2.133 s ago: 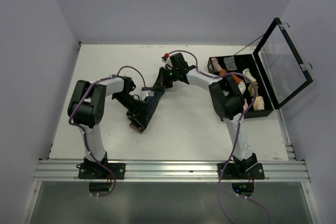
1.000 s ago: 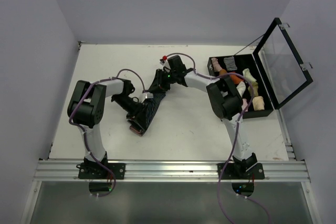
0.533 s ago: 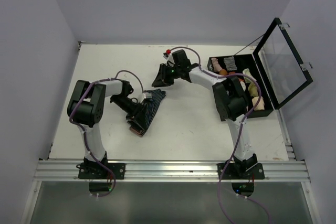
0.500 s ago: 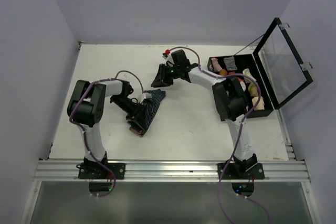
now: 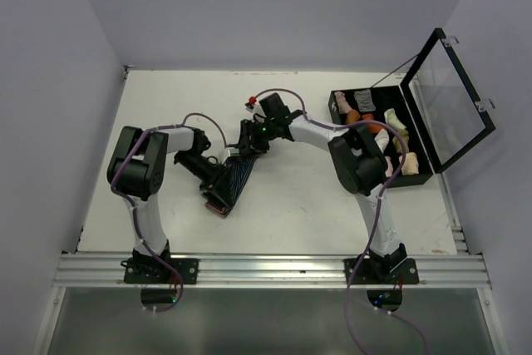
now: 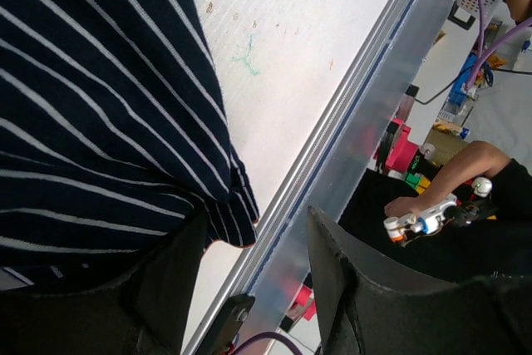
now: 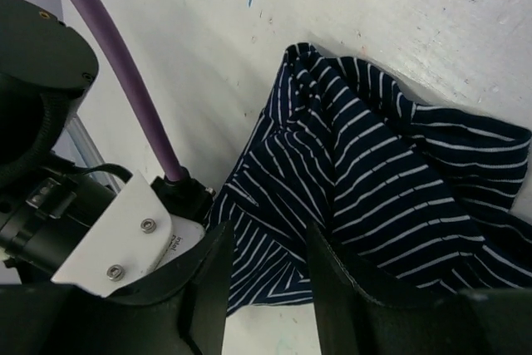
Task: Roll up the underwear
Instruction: Fold the underwear
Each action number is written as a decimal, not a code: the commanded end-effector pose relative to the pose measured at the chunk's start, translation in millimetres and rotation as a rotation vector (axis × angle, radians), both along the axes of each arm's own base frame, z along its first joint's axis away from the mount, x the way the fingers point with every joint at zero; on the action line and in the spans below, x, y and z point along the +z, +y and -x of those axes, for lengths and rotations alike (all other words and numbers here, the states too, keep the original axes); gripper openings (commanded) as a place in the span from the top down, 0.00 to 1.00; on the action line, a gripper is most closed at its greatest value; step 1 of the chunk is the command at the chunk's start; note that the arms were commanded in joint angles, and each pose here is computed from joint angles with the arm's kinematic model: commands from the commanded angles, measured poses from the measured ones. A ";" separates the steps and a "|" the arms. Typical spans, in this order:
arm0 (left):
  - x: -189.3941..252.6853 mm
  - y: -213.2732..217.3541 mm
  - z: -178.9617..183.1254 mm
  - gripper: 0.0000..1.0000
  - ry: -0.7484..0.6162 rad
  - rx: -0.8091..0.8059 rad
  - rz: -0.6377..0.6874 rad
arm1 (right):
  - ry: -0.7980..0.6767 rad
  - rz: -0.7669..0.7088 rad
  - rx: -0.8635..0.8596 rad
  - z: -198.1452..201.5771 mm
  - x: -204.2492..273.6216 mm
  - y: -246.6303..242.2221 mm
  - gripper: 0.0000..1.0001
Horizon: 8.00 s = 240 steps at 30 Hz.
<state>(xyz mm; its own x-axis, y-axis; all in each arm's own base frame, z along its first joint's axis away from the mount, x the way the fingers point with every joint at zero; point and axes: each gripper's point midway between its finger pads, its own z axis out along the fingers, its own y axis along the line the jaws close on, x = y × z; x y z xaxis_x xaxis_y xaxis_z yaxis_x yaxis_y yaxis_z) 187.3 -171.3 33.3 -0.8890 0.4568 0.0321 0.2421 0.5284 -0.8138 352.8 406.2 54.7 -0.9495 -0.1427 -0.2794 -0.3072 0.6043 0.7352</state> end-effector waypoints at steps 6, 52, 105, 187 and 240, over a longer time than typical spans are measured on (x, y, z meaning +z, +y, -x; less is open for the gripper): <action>-58.2 23.0 -18.9 0.41 -0.182 -0.093 -0.123 | -0.066 0.112 0.058 0.3 -9.3 -11.7 0.65; -53.2 19.2 -20.8 0.41 -0.170 -0.049 -0.081 | -0.013 -0.056 -0.035 -20.1 19.9 -4.1 0.62; -54.0 19.8 -22.6 0.41 -0.176 -0.027 -0.102 | 0.009 -0.018 -0.070 -21.3 24.4 -45.9 1.00; 42.7 4.2 -97.4 0.57 -0.835 -0.071 -0.195 | -0.351 -0.353 0.138 -84.9 35.0 55.5 0.65; 151.5 43.5 -168.0 0.27 -1.111 0.344 0.070 | 0.149 -0.513 0.166 62.5 52.4 50.1 0.63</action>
